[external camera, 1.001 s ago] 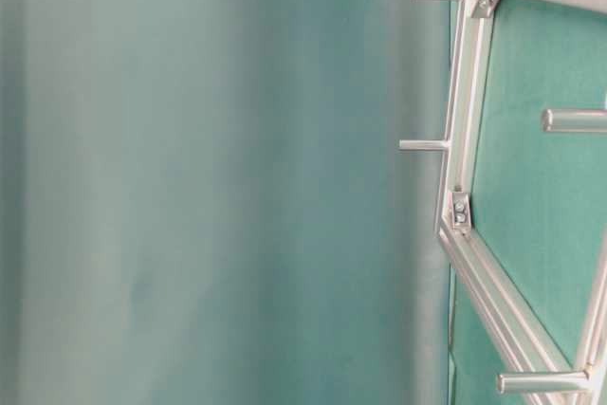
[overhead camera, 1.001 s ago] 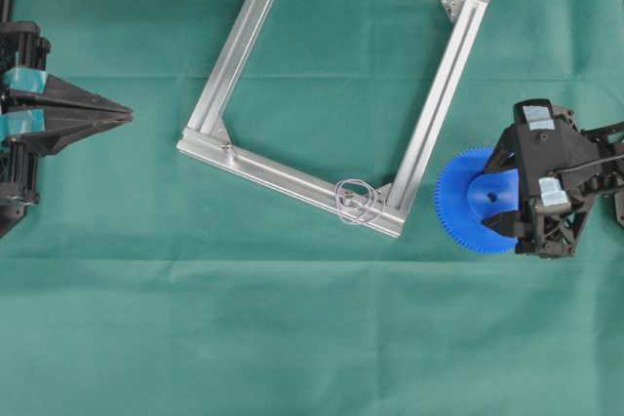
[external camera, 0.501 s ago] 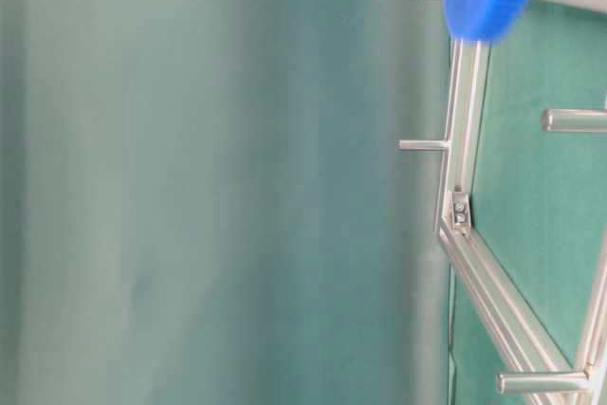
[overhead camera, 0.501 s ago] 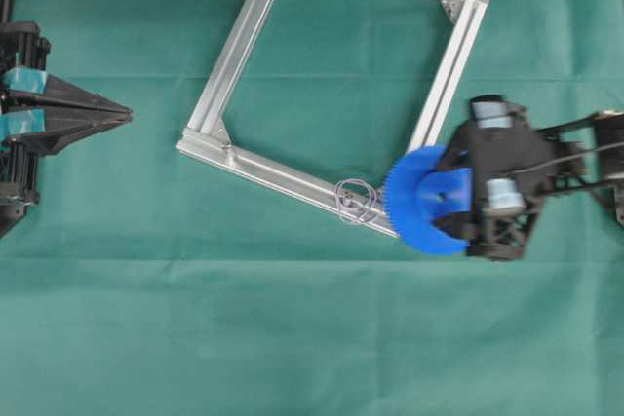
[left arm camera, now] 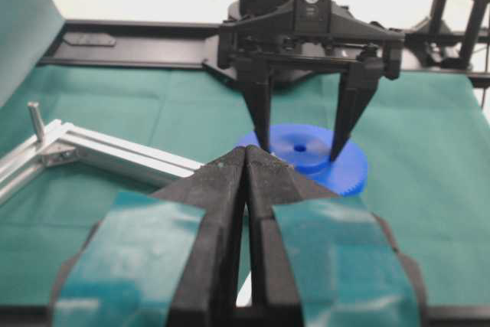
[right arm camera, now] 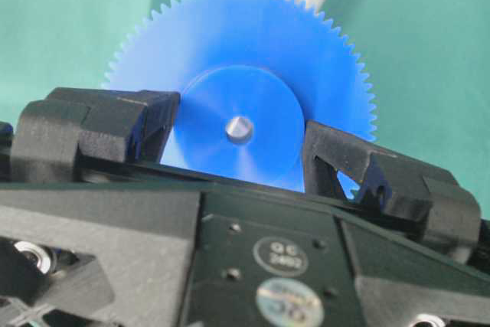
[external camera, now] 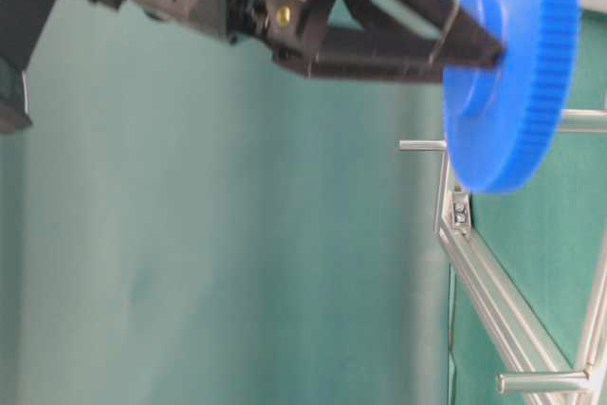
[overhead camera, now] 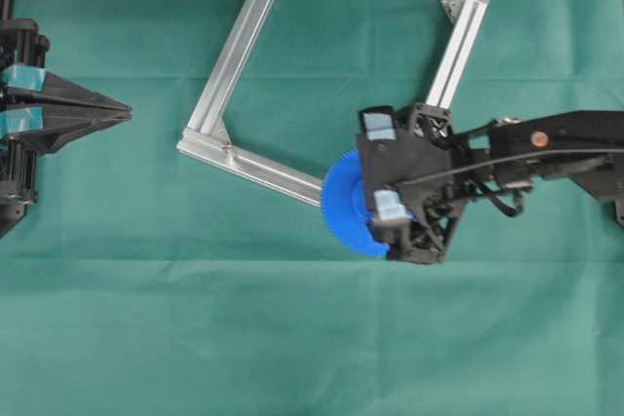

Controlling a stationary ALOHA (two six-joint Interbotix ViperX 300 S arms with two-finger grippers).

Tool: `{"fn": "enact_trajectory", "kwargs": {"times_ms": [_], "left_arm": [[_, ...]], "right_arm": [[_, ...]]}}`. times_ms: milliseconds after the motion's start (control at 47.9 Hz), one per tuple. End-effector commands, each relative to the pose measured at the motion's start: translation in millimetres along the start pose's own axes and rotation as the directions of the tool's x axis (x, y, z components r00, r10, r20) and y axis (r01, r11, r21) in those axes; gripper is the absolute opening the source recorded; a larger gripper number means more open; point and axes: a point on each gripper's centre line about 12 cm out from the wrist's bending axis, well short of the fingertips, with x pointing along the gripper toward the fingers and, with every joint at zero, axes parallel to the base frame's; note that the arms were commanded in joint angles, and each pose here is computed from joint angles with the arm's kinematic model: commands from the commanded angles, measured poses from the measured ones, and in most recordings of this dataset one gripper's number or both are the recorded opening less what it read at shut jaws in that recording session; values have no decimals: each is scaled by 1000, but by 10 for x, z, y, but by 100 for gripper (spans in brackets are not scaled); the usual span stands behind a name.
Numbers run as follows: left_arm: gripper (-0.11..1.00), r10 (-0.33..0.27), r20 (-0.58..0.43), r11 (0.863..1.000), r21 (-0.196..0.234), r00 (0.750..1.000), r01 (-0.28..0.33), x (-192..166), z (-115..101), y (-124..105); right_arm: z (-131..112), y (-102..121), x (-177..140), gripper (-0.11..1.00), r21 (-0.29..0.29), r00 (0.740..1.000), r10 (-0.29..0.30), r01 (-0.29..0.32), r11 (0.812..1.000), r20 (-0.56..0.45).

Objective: Find the location of the shaft and insert the gear.

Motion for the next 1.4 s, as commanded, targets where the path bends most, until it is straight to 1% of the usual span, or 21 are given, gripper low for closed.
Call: {"fn": "enact_trajectory", "kwargs": {"times_ms": [0,146,438,730,960,1043,1377], "left_arm": [[1,3,14,1000,-3,1000,-3,32,89,6],[1,3,3,1000,-3,1000,-3,33,76,6],[1,3,-23,1000,-6,1000,-3,32,41,6],[1,3,-21,1000,-6,1000,-3,32,47,6],[1,3,-21,1000,-6,1000,-3,32,47,6],[1,3,-25,1000,-6,1000,-3,31,39,6],[1,3,-28,1000,-6,1000,-3,31,35,6]], "right_arm": [[161,-5,-85,69,13,999,5,-5,1000,39],[189,-13,-14,69,17,1000,-2,2,1000,26],[157,-38,157,69,23,1000,-17,17,1000,-9],[174,-21,164,69,25,1000,-9,9,1000,1],[191,71,164,69,13,999,17,-17,1000,31],[199,135,168,69,7,999,32,-32,999,39],[261,349,187,69,-28,997,59,-58,998,49]]}}
